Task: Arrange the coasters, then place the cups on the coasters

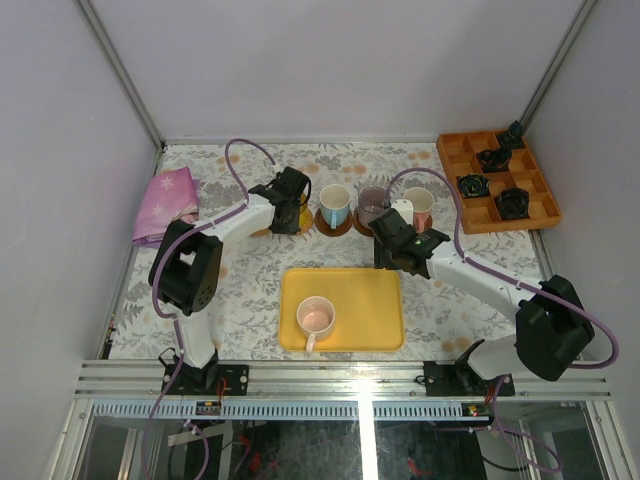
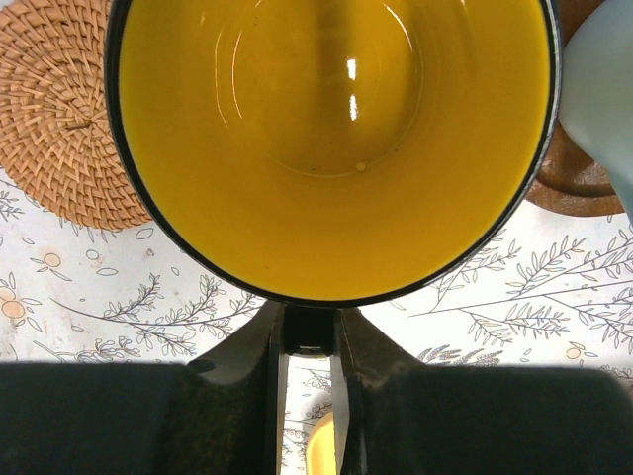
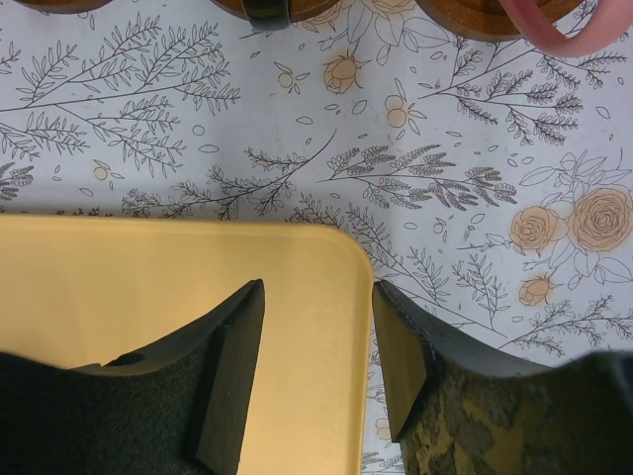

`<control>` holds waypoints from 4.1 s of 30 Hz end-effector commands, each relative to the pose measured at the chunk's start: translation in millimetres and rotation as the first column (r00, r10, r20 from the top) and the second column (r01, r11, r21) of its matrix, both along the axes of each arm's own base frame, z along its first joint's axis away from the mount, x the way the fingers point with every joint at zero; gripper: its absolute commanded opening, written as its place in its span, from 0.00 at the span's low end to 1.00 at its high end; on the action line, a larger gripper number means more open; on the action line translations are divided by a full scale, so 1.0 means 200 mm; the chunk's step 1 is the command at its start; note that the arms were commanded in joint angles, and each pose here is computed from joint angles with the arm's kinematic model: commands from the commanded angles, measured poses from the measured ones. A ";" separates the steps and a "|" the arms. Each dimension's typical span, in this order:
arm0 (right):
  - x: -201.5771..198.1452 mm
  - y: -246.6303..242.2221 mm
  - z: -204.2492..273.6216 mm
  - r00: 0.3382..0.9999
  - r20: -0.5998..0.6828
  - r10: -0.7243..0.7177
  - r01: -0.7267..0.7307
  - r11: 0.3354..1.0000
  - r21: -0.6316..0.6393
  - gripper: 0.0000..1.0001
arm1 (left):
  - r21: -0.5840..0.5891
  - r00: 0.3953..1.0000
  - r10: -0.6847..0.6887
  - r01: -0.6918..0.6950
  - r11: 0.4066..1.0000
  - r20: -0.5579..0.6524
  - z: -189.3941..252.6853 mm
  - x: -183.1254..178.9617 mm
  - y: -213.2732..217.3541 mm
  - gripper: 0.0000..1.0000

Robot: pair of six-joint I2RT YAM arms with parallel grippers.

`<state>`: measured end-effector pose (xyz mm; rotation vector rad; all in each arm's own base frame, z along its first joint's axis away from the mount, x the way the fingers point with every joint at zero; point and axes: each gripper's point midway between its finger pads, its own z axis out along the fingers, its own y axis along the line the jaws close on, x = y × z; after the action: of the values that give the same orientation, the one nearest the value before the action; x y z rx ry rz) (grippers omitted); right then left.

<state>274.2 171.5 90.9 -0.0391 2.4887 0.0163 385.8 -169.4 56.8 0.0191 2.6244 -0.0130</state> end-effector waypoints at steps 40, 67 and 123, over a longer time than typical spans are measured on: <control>0.05 0.01 0.03 0.999 0.033 0.000 0.000 1.000 0.011 0.55 | -0.098 0.991 0.081 -0.071 0.993 0.109 0.17 0.05 -0.02 0.52; 0.05 0.03 0.05 0.999 0.033 0.038 -0.038 0.999 0.008 0.54 | -0.105 0.995 0.041 -0.031 0.994 0.091 0.22 -0.14 -0.04 0.68; 0.01 0.10 0.13 0.984 0.031 0.177 -0.178 0.983 0.052 0.53 | -0.200 0.934 -0.352 0.356 0.913 0.058 0.08 -1.36 -0.34 0.71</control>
<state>270.8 193.9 95.6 -0.2466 2.5027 0.1476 104.1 -233.3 76.9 0.4150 2.6076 -0.4309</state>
